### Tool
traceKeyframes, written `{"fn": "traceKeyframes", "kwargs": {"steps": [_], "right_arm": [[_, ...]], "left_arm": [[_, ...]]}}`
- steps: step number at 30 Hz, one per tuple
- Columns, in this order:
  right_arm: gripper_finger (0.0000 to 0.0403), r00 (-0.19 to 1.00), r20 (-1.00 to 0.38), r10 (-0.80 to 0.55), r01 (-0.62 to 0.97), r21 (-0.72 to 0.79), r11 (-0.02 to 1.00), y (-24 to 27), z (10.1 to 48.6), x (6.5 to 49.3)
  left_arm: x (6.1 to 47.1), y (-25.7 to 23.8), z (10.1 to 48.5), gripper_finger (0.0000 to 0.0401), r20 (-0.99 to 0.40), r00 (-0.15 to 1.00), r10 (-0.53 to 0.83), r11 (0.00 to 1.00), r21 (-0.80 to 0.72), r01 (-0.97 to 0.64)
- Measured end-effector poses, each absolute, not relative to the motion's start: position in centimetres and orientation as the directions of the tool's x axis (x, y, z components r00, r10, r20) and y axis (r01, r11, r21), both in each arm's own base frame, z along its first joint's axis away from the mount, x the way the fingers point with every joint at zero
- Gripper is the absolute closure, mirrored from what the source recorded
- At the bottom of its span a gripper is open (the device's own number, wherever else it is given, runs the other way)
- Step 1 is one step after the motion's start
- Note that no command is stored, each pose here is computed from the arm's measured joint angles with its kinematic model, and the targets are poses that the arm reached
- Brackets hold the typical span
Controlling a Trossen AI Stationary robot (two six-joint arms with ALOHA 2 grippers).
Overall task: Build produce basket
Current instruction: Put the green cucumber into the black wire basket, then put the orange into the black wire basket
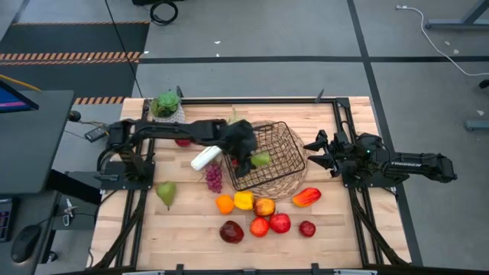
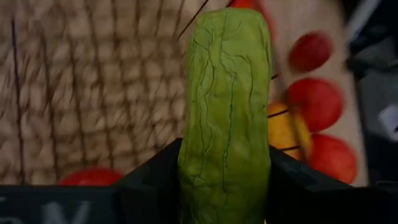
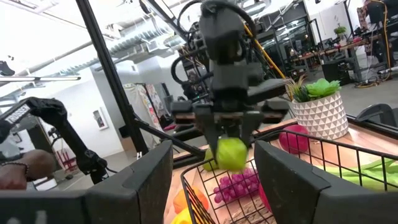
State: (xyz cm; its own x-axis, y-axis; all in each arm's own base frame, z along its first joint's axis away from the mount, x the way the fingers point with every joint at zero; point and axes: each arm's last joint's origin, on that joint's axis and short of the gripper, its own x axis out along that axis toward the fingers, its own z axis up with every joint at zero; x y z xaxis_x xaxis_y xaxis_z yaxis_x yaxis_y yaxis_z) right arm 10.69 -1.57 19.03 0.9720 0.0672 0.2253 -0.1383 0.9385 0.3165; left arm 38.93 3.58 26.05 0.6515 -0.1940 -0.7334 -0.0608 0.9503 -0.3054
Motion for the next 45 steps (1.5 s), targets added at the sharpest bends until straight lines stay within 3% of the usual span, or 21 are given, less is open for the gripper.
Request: {"fn": "traceKeyframes", "kwargs": {"steps": [7, 13, 22, 26, 30, 38, 45], "right_arm": [[0.0172, 0.972, 0.225, 0.068, -0.139, 0.316, 0.938, -1.6, 19.0, 10.7], [0.0172, 0.972, 0.226, 0.067, -0.139, 0.316, 0.938, -1.6, 19.0, 10.7], [0.0172, 0.972, 0.226, 0.067, -0.139, 0.316, 0.938, -1.6, 19.0, 10.7], [0.0172, 0.972, 0.226, 0.068, -0.139, 0.316, 0.938, -1.6, 19.0, 10.7], [0.0172, 0.972, 0.226, 0.067, -0.138, 0.316, 0.939, -1.6, 19.0, 10.7], [0.0172, 0.972, 0.226, 0.068, -0.139, 0.316, 0.938, -1.6, 19.0, 10.7], [0.0172, 0.972, 0.226, 0.068, -0.139, 0.316, 0.939, -1.6, 19.0, 10.7]], "left_arm": [[39.9, 3.9, 23.9, 0.0229, -0.871, 0.477, -0.116, 0.967, -0.209, -0.147], [40.1, 3.8, 22.5, 0.0226, -0.901, 0.425, -0.088, 0.970, -0.174, -0.168], [40.2, 2.5, 22.5, 0.0150, -0.903, 0.418, -0.102, 0.984, -0.154, -0.094], [40.3, 2.4, 22.9, 0.0117, -0.901, 0.423, -0.102, 0.988, -0.141, -0.063], [40.1, 2.3, 25.0, 0.0110, -0.873, 0.478, -0.098, 0.993, -0.119, -0.013], [38.9, -1.4, 30.1, 0.0137, -0.729, 0.669, -0.147, 0.969, 0.028, 0.244], [36.6, -5.7, 28.6, 0.0168, -0.720, 0.654, -0.231, 0.909, 0.080, 0.409]]}}
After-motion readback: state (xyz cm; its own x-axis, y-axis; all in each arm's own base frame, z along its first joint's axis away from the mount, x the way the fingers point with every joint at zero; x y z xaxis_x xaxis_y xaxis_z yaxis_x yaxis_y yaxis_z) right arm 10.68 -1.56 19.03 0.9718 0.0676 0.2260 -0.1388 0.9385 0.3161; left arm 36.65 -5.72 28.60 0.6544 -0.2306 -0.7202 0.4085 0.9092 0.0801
